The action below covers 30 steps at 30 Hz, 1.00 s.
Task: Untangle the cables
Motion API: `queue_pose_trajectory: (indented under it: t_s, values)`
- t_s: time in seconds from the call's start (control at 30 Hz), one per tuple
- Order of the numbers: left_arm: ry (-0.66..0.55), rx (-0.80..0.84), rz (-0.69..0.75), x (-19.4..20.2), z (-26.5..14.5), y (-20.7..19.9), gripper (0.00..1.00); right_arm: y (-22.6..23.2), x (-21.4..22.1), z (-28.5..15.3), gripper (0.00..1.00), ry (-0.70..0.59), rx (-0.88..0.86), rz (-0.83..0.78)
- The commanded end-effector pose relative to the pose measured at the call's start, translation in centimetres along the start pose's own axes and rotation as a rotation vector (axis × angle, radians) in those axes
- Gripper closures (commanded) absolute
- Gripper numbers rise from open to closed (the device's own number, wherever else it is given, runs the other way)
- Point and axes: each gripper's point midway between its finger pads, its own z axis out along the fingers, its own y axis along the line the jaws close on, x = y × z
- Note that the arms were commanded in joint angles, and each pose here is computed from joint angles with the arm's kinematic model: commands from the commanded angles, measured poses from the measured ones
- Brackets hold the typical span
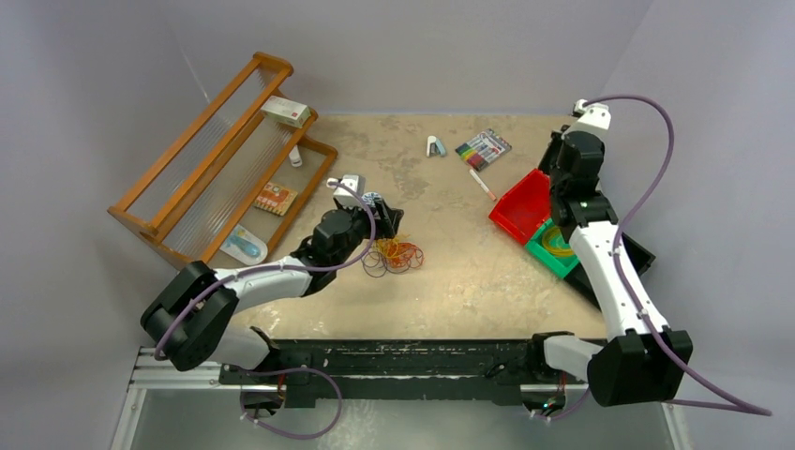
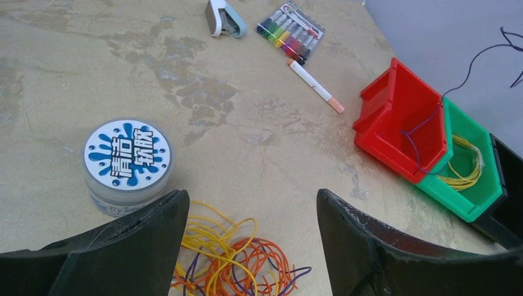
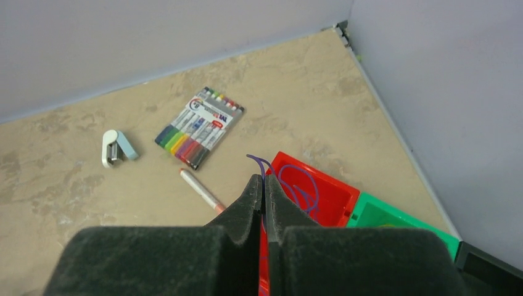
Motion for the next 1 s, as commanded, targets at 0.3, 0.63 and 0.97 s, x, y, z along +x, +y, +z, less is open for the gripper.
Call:
queue_pose_trajectory:
  t_s: [0.3, 0.63, 0.97]
  values:
    - [0.057, -0.108, 0.025, -1.8, 1.0, 0.1, 0.25, 0.2, -8.0, -3.1, 1.0, -0.204, -0.069, 0.113]
    - [0.073, -0.132, 0.038, -2.2, 1.3, 0.4, 0.24, 1.3, -12.6, -5.3, 1.0, -0.291, -0.146, 0.143]
    - [0.088, -0.149, 0.036, -2.1, 1.4, 0.9, 0.24, 1.3, -9.1, -2.1, 1.0, -0.23, -0.102, 0.137]
